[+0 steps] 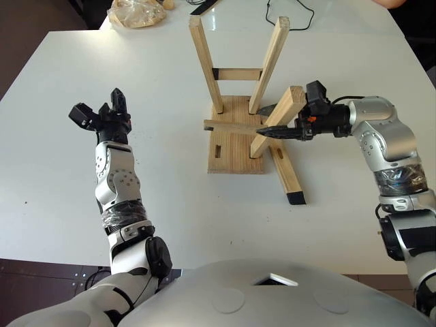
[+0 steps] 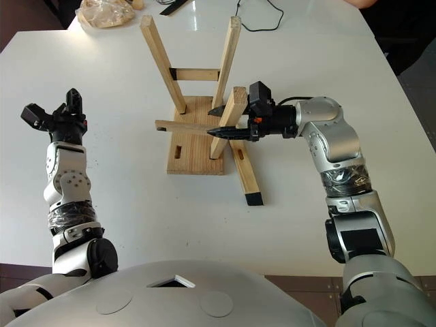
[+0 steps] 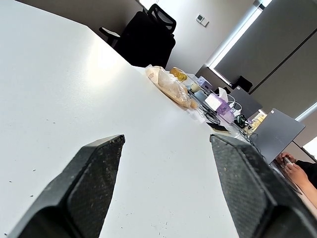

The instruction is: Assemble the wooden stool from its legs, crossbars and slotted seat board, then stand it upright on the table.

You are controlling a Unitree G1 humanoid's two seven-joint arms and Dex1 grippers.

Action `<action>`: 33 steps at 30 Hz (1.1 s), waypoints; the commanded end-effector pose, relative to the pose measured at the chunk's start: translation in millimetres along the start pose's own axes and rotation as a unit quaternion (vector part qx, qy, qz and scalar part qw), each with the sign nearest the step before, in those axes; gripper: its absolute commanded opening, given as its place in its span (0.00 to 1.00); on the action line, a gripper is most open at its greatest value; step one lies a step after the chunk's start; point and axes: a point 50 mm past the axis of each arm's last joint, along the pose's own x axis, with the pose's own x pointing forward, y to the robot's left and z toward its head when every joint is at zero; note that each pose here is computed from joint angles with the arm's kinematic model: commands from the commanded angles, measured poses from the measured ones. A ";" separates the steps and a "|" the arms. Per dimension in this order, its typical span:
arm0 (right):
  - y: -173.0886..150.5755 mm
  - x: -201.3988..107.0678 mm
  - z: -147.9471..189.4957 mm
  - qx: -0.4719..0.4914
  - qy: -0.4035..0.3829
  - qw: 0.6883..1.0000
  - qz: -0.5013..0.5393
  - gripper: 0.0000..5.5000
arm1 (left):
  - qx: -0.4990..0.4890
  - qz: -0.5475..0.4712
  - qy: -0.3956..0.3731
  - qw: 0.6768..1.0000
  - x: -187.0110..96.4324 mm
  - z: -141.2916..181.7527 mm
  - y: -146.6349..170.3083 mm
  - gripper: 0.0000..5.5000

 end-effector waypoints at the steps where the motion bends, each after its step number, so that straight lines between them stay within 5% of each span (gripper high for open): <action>1: -1.0 -0.1 -44.2 0.053 0.081 0.995 -0.029 0.36 | -0.001 -0.004 0.005 1.000 -0.3 -5.4 -4.5 0.58; 13: -14.9 5.2 -47.2 0.022 0.088 0.995 -0.052 0.36 | 0.006 -0.019 0.014 1.000 2.6 -11.3 -12.6 0.58; 23: -0.7 -32.6 -2.7 -0.038 0.061 0.990 -0.120 0.63 | -0.001 -0.003 0.015 1.000 -6.8 -19.8 -8.5 0.58; 27: 33.9 -51.4 -33.1 -0.012 0.138 0.963 -0.230 0.63 | 0.017 0.012 0.030 0.999 -13.5 -22.8 -2.8 0.58; 33: 84.2 -10.2 -54.9 0.095 0.092 0.896 -0.425 0.63 | 0.012 0.094 0.037 0.995 -24.1 -21.7 20.3 0.58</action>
